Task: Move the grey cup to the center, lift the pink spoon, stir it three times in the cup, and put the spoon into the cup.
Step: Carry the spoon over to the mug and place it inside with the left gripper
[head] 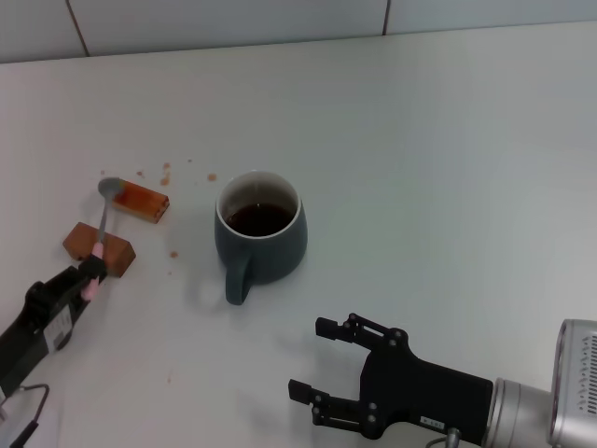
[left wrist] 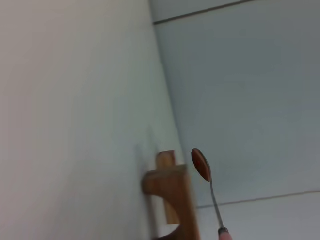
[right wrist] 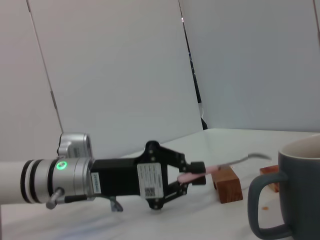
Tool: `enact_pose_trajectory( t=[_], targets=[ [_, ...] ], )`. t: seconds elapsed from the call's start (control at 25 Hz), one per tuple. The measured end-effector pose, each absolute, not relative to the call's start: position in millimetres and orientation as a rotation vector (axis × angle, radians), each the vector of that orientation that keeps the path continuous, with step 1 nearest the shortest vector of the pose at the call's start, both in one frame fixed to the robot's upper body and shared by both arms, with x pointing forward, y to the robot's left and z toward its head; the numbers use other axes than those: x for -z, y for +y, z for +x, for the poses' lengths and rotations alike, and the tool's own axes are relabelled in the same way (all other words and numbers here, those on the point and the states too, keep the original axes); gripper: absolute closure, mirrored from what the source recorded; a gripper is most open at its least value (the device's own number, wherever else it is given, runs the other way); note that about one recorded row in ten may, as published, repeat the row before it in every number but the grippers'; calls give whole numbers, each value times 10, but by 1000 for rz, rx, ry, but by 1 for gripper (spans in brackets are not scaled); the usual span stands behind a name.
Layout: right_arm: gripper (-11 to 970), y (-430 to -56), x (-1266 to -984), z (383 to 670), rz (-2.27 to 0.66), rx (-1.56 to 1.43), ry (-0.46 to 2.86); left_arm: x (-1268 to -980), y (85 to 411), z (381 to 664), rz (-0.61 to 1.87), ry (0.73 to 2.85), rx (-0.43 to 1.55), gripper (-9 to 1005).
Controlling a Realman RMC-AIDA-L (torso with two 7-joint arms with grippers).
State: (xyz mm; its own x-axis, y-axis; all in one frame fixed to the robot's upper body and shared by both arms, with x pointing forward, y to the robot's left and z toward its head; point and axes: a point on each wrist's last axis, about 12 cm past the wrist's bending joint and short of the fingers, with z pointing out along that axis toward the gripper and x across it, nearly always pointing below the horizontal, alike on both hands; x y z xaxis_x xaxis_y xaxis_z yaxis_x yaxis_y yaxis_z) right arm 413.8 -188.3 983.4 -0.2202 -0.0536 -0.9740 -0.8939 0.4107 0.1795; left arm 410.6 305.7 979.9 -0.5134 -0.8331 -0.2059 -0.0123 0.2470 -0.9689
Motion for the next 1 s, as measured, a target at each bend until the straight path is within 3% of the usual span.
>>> enact_pose_trajectory(
  t=[0.2, 0.24, 0.28, 0.48, 0.52, 0.56, 0.6, 0.8, 1.0],
  targets=[
    [135, -1883, -9835, 4137, -855, -986, 1599, -9975, 3145, 4315, -602, 1753, 1360, 867],
    [135, -1881, -9837, 4139, -856, -987, 1598, -10154, 3219, 4511, -422, 1783, 1363, 867],
    [135, -1880, -9838, 4142, -857, -987, 1597, -10154, 3219, 4511, -422, 1783, 1363, 867],
    [135, -1882, -9850, 4155, -860, -988, 1588, -10791, 3427, 5016, 29, 1841, 1258, 867],
    [135, -1888, -9857, 4156, -858, -990, 1581, -10791, 3427, 5016, 29, 1841, 1258, 867],
    [135, -1896, -9866, 4157, -855, -991, 1573, -10990, 3470, 5122, 152, 1858, 1195, 867],
    [135, -1908, -9876, 4159, -852, -991, 1564, -11381, 3503, 5289, 413, 1899, 1040, 867],
    [135, -1942, -9918, 4165, -835, -997, 1530, -11927, 3388, 5440, 851, 1971, 741, 866],
    [135, -1964, -9921, 4164, -828, -992, 1529, -12289, 3165, 5383, 1276, 1975, 531, 866]
  ],
)
